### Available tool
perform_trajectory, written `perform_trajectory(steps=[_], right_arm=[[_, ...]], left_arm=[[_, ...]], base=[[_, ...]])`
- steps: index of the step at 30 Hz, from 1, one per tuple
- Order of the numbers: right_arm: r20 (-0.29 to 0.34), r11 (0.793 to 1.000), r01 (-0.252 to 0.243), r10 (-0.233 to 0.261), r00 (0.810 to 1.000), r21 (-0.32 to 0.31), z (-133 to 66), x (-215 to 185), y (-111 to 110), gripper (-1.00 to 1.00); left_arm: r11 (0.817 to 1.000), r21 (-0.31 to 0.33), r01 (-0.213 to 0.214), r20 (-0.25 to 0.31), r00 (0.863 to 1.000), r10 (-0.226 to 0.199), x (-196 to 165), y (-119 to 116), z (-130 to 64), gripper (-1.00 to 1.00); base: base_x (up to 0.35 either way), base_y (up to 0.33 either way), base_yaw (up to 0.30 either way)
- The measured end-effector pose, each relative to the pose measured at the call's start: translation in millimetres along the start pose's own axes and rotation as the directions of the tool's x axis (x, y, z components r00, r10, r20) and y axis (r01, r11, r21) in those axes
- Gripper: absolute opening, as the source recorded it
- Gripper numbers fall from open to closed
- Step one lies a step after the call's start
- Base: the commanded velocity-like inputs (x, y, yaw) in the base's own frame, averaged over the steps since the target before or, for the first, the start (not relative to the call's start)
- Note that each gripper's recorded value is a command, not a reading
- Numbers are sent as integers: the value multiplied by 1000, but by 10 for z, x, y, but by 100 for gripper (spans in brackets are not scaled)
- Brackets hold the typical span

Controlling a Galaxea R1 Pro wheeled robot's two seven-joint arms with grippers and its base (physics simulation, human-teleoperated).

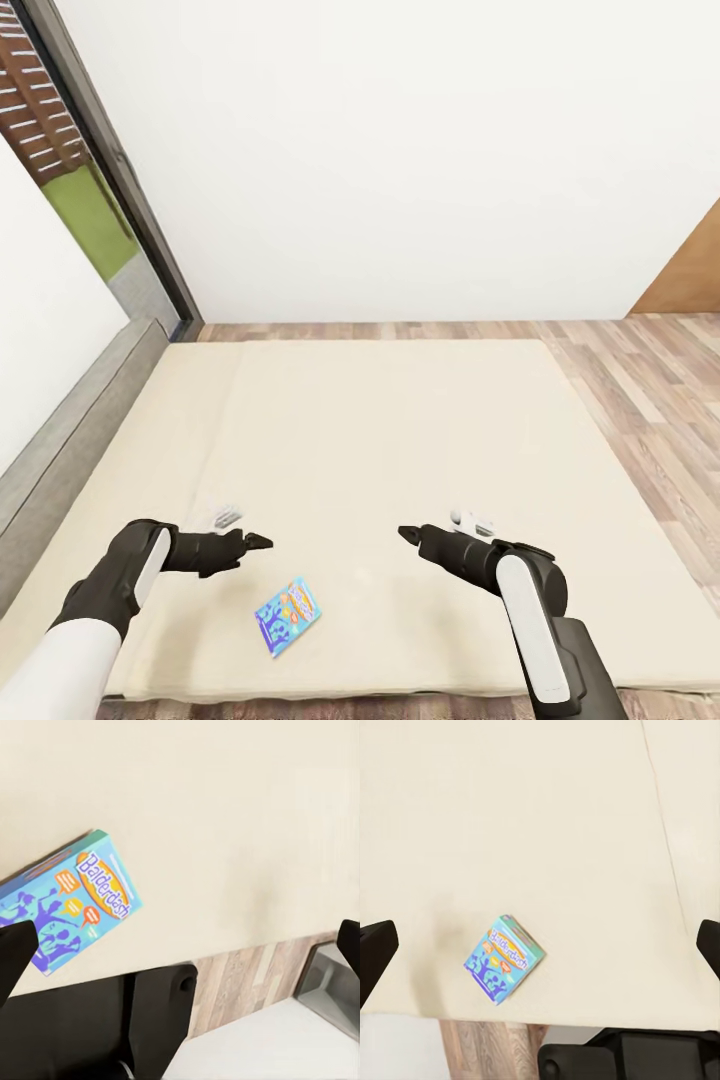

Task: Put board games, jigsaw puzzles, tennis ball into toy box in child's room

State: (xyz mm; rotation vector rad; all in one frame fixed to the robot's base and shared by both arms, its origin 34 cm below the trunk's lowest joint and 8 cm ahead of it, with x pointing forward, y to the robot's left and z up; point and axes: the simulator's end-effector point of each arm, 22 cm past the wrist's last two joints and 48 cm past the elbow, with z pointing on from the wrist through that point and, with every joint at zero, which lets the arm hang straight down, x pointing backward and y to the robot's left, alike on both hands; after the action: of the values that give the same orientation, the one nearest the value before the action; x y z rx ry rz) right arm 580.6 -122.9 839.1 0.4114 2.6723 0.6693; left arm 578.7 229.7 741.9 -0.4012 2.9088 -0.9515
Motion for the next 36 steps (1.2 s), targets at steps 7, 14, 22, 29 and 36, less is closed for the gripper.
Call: perform_trajectory(steps=[7, 14, 22, 29, 36], right_arm=[[-10, 1000, -4, 4, 1000, 5, 36, 31, -35, 100], [-18, 1000, -8, 8, 1000, 4, 69, 56, -66, 100], [-16, 991, -37, 35, 999, -130, 67, 43, 124, 100], [13, 859, -119, 145, 989, -498, -288, -186, 580, 100], [27, 750, -75, 123, 992, -657, -602, -289, 716, 100]], left_arm=[[1000, 0, 6, -9, 1000, -6, 26, 33, 37, 100], [1000, -4, 5, -8, 1000, -5, 29, 73, 68, 100], [1000, -9, 9, -15, 1000, -9, 54, 118, 114, 100], [1000, -12, 8, -15, 1000, -8, 65, 155, 155, 100], [1000, -15, 12, -22, 1000, -13, 90, 194, 195, 100]], base=[[0, 0, 0], [0, 0, 0], [0, 0, 0], [0, 0, 0], [0, 0, 0]])
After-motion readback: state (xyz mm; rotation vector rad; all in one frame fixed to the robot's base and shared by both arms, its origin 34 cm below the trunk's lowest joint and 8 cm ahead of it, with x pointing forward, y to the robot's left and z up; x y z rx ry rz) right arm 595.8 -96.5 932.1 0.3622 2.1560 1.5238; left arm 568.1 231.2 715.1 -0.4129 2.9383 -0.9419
